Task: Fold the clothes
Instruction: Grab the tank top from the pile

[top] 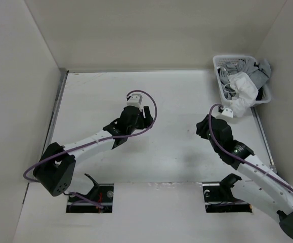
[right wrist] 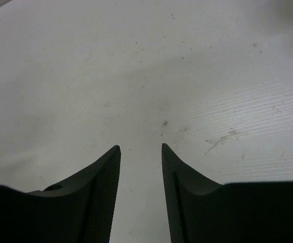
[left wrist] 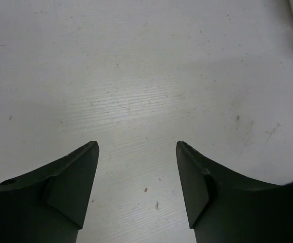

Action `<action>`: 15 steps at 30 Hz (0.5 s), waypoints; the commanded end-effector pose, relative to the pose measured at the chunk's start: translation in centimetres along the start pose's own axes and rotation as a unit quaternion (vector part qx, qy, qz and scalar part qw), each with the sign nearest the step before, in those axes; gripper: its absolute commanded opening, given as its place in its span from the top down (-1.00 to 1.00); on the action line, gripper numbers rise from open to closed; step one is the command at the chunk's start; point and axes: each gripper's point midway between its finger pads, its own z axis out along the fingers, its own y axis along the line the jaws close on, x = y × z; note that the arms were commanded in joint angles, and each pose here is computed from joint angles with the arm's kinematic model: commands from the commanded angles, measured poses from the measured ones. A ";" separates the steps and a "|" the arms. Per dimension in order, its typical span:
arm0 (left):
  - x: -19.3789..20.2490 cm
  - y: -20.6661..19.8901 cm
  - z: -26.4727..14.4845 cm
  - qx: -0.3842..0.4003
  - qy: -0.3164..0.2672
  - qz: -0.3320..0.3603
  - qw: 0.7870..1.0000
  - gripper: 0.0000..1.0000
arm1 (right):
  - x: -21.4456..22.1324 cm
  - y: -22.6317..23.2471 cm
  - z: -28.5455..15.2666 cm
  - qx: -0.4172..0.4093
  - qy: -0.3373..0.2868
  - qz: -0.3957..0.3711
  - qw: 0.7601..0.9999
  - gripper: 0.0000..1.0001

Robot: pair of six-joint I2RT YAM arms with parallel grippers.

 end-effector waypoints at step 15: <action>-1.3 -8.2 -2.3 0.176 -0.078 0.005 0.981 0.20 | -11.8 -10.9 1.7 0.178 -0.131 0.080 0.972 0.70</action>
